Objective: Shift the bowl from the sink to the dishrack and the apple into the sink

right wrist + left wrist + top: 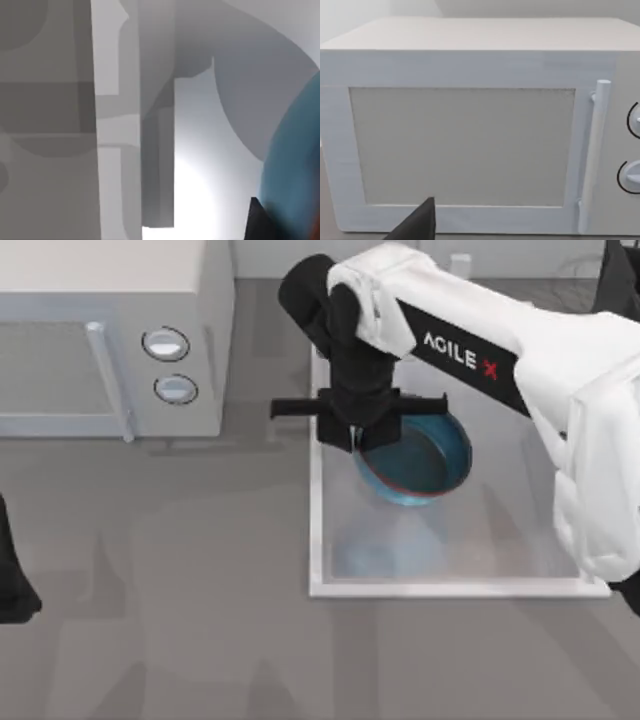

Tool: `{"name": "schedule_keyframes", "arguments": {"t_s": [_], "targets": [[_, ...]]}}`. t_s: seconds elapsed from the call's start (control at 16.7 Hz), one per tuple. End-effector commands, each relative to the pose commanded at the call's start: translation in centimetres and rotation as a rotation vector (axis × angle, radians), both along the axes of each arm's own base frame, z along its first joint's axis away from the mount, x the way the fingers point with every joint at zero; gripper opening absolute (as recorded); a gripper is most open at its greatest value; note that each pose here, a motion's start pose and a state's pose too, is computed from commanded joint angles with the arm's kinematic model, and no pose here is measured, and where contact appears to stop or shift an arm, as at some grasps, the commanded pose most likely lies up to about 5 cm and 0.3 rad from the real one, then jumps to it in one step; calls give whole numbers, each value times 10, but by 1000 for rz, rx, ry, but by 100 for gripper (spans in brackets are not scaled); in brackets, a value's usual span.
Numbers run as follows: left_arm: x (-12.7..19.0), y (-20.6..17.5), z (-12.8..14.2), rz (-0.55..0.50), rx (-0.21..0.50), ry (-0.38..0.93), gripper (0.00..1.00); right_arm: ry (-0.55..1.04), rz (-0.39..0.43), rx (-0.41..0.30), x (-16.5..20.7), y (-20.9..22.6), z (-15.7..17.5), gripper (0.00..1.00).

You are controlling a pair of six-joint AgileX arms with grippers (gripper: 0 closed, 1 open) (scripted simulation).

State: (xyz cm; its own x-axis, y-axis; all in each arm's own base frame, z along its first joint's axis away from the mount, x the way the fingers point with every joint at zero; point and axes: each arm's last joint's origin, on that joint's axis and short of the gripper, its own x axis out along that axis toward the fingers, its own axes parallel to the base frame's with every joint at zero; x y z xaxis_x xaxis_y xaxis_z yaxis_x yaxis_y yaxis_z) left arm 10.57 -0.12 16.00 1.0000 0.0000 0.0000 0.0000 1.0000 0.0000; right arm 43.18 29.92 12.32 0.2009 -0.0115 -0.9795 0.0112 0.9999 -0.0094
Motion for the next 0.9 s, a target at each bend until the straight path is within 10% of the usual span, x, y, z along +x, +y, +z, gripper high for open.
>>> {"name": "schedule_keyframes", "arguments": {"t_s": [0.48,0.9], "targets": [[0,0,0,0,0,0,100,2,-1,6,-167,4,174,0],[0,0,0,0,0,0,100,-2,-2,11,-254,-30,226,0]]}}
